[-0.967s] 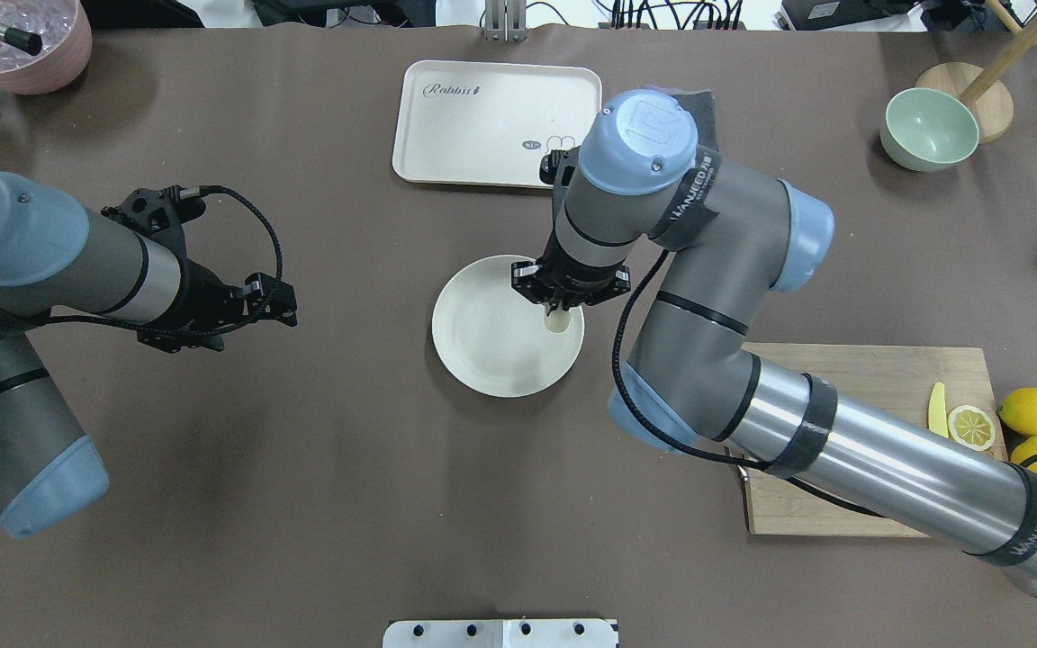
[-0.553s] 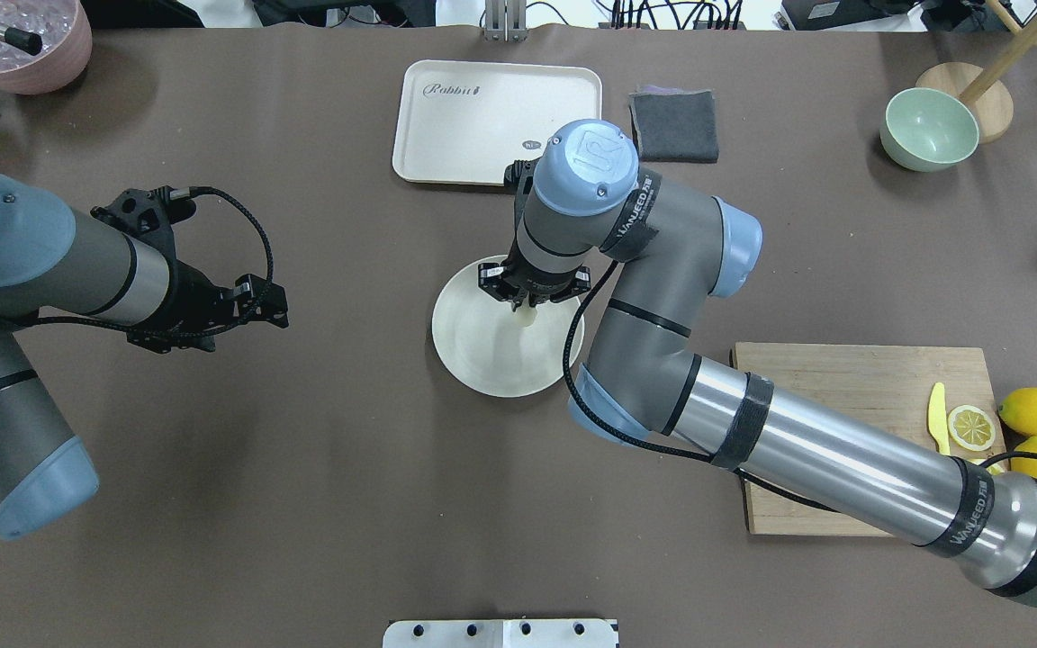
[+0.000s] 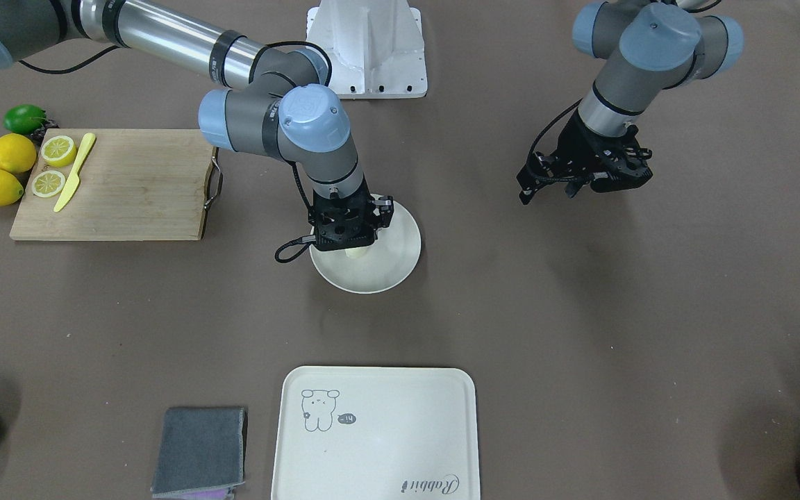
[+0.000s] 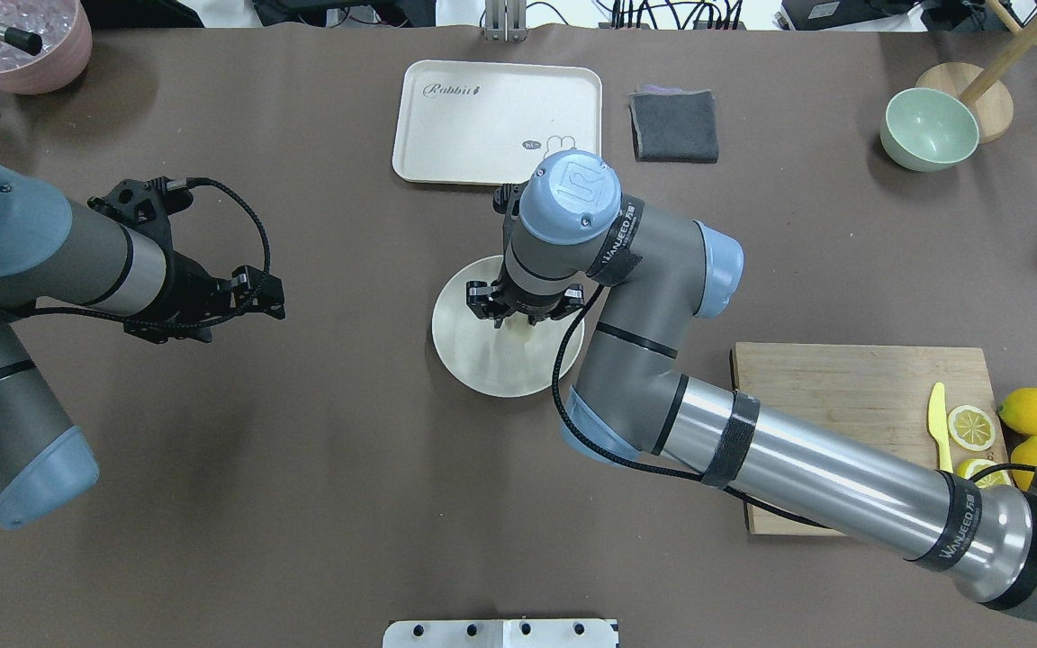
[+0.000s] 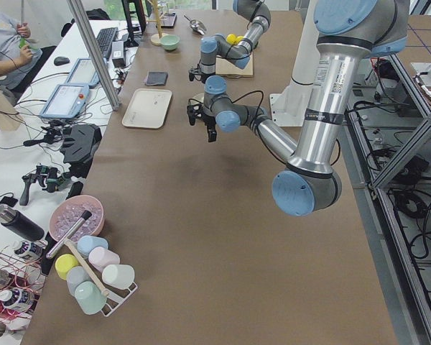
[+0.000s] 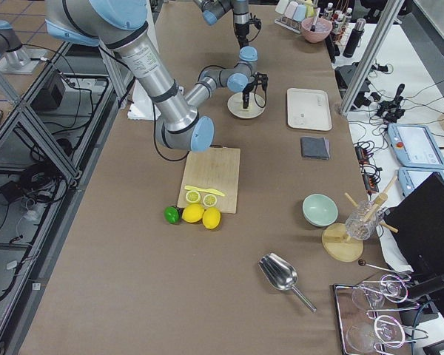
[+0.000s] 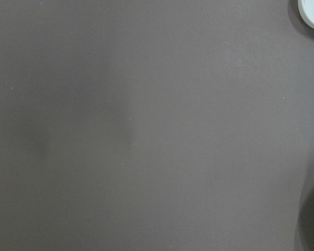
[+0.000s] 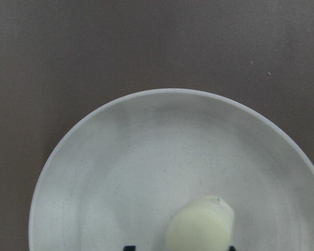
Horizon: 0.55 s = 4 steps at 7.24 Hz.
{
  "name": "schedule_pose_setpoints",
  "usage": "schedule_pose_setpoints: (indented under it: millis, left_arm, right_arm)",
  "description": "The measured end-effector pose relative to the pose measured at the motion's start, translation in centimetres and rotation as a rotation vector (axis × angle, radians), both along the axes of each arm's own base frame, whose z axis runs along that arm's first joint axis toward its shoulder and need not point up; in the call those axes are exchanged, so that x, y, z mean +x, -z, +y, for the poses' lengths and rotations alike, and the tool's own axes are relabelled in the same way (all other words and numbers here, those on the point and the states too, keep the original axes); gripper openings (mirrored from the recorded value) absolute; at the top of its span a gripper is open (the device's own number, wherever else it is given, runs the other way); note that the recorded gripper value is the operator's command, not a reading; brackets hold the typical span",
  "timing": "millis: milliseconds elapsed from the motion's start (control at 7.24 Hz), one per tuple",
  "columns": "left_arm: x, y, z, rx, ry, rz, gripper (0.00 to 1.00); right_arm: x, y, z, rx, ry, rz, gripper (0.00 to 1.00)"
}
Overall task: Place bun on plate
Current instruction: 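Lower the bun onto the white plate and open the right gripper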
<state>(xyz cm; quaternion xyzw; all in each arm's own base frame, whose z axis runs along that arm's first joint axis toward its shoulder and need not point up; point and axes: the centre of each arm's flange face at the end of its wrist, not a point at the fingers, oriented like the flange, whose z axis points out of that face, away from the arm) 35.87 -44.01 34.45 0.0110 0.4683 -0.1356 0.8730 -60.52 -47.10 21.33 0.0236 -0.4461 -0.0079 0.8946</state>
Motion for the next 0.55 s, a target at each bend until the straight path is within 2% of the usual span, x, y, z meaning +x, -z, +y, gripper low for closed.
schedule_pose_setpoints:
  millis: [276,553]
  left_arm:
    - [-0.16,-0.21,-0.38,0.001,0.004,-0.004,0.98]
    - [-0.27,-0.24,-0.51,0.001,0.006,-0.005,0.98]
  right_arm:
    - [-0.43,0.14,0.54,0.003,0.009,-0.005,0.99]
    - [-0.03,0.54,0.24,0.011,0.005,-0.017,0.99]
